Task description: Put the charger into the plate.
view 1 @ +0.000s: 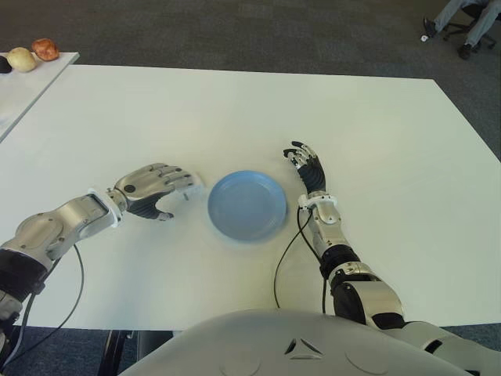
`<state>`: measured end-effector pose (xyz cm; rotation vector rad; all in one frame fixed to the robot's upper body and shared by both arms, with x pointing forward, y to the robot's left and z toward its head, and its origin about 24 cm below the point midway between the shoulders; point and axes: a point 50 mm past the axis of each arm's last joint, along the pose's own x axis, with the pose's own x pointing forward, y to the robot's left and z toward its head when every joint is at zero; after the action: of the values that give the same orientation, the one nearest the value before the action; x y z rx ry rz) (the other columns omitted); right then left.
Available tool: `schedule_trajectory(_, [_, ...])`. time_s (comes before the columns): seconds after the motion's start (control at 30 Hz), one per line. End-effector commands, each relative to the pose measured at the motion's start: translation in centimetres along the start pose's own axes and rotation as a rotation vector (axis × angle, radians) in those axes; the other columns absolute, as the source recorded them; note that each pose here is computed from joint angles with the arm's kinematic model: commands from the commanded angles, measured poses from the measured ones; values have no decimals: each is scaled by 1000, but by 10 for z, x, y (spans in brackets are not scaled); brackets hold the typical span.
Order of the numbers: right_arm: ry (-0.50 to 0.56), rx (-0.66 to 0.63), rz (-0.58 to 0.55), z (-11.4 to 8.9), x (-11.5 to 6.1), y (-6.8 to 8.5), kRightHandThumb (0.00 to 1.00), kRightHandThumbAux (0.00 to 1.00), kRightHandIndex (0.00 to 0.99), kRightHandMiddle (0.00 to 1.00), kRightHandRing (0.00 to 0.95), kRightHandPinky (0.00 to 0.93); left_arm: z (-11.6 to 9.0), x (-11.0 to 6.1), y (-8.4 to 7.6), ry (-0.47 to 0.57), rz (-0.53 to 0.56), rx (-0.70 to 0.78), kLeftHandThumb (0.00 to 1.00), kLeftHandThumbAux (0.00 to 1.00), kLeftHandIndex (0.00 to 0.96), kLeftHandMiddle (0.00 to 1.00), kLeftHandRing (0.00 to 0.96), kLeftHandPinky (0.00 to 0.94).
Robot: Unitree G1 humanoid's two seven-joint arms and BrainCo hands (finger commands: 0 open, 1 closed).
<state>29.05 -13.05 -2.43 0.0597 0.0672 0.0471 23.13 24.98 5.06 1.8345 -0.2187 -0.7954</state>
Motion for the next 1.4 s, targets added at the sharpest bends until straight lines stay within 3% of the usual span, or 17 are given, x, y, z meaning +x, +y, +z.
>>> schedule_trajectory(0.03, [147, 13, -31, -28, -17, -6, 0, 601, 223, 381, 295, 140, 3, -6, -2, -14, -34, 22, 0, 494, 0, 1, 0, 0])
schedule_trajectory(0.57, [157, 8, -36, -29, -16, -8, 0, 590, 210, 378, 293, 157, 7, -9, -1, -36, 24, 39, 0, 474, 0, 14, 0, 0])
schedule_trajectory(0.93, [161, 0, -43, -30, -16, -9, 0, 598, 214, 382, 293, 144, 7, -5, 11, -21, 61, 54, 0, 470, 0, 12, 0, 0])
schedule_trajectory(1.4, [165, 0, -44, -30, -14, -9, 0, 602, 215, 383, 298, 156, -8, 9, 33, 113, 196, -80, 0, 433, 0, 0, 0, 0])
